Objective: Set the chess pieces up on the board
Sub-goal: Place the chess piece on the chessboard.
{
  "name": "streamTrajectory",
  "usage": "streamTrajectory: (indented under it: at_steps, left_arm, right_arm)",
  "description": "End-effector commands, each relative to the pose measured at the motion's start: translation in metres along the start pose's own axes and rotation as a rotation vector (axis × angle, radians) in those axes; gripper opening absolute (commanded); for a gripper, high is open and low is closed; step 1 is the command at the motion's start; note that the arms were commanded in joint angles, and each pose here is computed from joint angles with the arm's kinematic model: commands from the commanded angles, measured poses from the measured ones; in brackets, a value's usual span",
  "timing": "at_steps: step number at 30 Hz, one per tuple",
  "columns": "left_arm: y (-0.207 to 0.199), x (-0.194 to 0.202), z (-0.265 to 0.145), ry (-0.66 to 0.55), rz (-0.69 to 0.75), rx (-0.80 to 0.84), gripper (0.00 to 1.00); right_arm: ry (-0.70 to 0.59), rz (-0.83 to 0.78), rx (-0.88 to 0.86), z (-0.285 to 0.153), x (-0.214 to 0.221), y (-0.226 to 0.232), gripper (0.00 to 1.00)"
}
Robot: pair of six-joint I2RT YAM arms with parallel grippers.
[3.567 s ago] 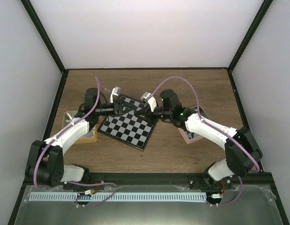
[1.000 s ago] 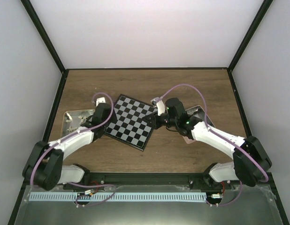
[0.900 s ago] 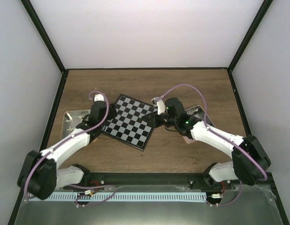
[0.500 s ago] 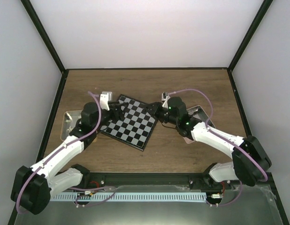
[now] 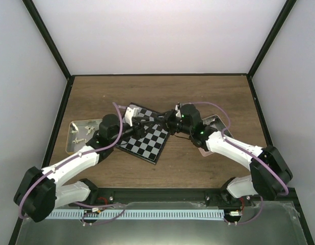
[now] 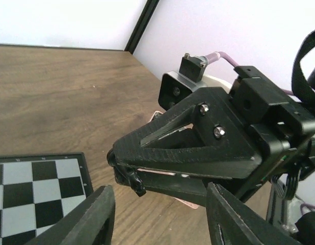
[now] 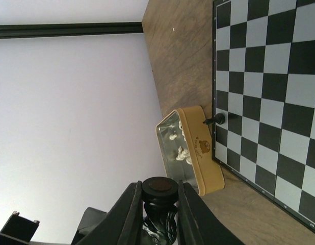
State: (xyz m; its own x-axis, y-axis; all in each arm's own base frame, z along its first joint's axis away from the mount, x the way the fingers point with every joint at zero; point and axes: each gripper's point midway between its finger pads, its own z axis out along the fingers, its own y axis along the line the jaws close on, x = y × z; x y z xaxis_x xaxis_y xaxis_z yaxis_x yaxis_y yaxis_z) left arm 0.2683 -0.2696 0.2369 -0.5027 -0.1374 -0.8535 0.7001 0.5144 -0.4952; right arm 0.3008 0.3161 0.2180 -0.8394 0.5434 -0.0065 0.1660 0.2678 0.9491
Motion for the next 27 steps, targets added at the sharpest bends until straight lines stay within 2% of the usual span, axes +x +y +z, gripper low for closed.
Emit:
streamTrajectory:
  at_steps: [1,14,21,25,27]
  left_arm:
    - [-0.004,-0.003,0.009,-0.03,-0.013,0.035,0.48]
    - [0.005,0.007,0.021,-0.014,-0.085,0.014,0.28]
    - [0.019,0.004,0.019,-0.047,-0.084,-0.068,0.08]
    - [0.027,0.009,0.022,0.0,-0.075,-0.12,0.04]
    - [0.029,0.012,0.021,0.035,-0.079,-0.143,0.04]
  right_arm:
    - [0.028,0.03,-0.036,0.0,0.004,0.019,0.12]
    - [0.053,0.034,-0.042,0.001,0.008,0.017,0.12]
    - [0.068,0.028,-0.041,0.001,0.011,0.015,0.12]
    - [0.058,0.006,-0.032,0.0,0.01,0.011,0.18]
    - [0.04,-0.012,-0.02,-0.001,0.007,0.007,0.27]
